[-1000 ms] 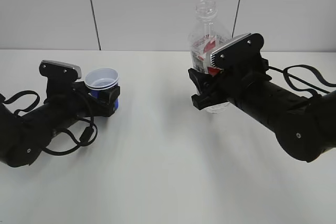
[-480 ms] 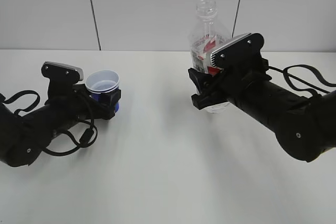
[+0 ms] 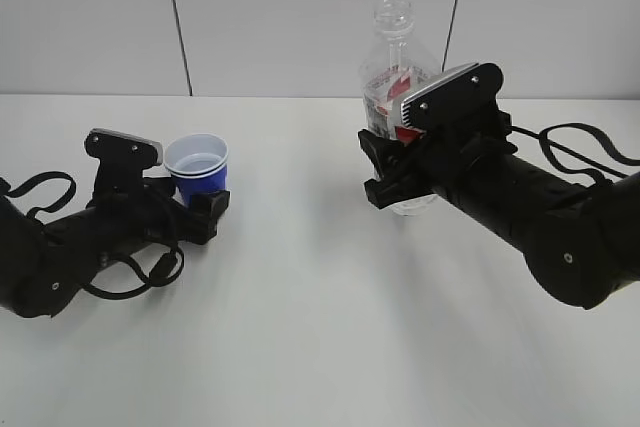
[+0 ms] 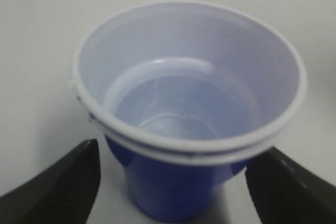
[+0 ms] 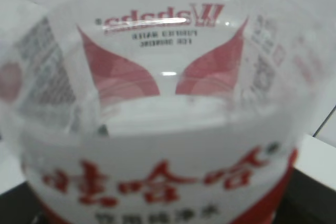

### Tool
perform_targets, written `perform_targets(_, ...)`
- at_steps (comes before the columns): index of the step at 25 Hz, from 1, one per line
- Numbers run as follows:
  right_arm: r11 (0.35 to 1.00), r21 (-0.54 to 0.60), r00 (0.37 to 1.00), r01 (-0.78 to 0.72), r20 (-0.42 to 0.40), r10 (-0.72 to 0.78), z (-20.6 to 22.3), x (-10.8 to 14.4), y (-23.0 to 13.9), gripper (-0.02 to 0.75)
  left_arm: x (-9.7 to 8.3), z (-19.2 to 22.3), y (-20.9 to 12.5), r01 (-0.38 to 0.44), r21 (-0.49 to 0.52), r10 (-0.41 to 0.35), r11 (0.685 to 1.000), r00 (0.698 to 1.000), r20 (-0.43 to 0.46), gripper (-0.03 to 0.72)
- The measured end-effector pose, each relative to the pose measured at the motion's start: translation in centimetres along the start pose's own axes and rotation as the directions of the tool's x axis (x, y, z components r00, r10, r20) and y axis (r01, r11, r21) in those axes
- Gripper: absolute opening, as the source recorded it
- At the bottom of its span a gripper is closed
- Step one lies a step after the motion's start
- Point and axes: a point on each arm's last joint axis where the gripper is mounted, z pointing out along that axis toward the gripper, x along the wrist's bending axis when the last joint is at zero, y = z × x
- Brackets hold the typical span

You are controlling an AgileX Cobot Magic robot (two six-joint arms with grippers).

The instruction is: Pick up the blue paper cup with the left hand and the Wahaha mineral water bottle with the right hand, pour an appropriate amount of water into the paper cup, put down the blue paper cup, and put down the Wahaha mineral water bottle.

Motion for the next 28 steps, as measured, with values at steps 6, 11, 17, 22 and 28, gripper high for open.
perform_targets(6, 1.0, 0.0, 1.0, -0.015, 0.0, 0.015, 0.0, 0.0, 0.0, 0.503, 0.1, -1.7, -1.4, 0.011, 0.064, -0.01, 0.998, 1.0, -0.013, 0.673)
perform_targets(11, 0.999, -0.003, 0.999, -0.051, 0.017, 0.051, 0.4, -0.2, 0.1, 0.503, -0.1, -4.5, -0.9, 0.015, 0.074, -0.014, 0.997, 1.0, -0.019, 0.671)
perform_targets(17, 0.997, 0.004, 0.997, -0.073, 0.037, 0.073, 3.4, 0.0, -0.8, 0.503, -1.1, -8.9, 1.1, 0.01, 0.025, -0.01, 1.0, 1.0, -0.005, 0.661)
perform_targets(22, 0.994, 0.025, 0.992, -0.111, 0.064, 0.109, 6.1, 0.4, -2.5, 0.503, -1.8, -12.5, 3.4, 0.005, -0.059, -0.004, 0.998, 1.0, 0.013, 0.657)
perform_targets(28, 0.982, 0.039, 0.978, -0.184, 0.105, 0.179, 7.9, 0.5, -4.0, 0.503, -2.2, -14.3, 5.5, 0.001, -0.115, 0.001, 0.993, 1.0, 0.02, 0.647)
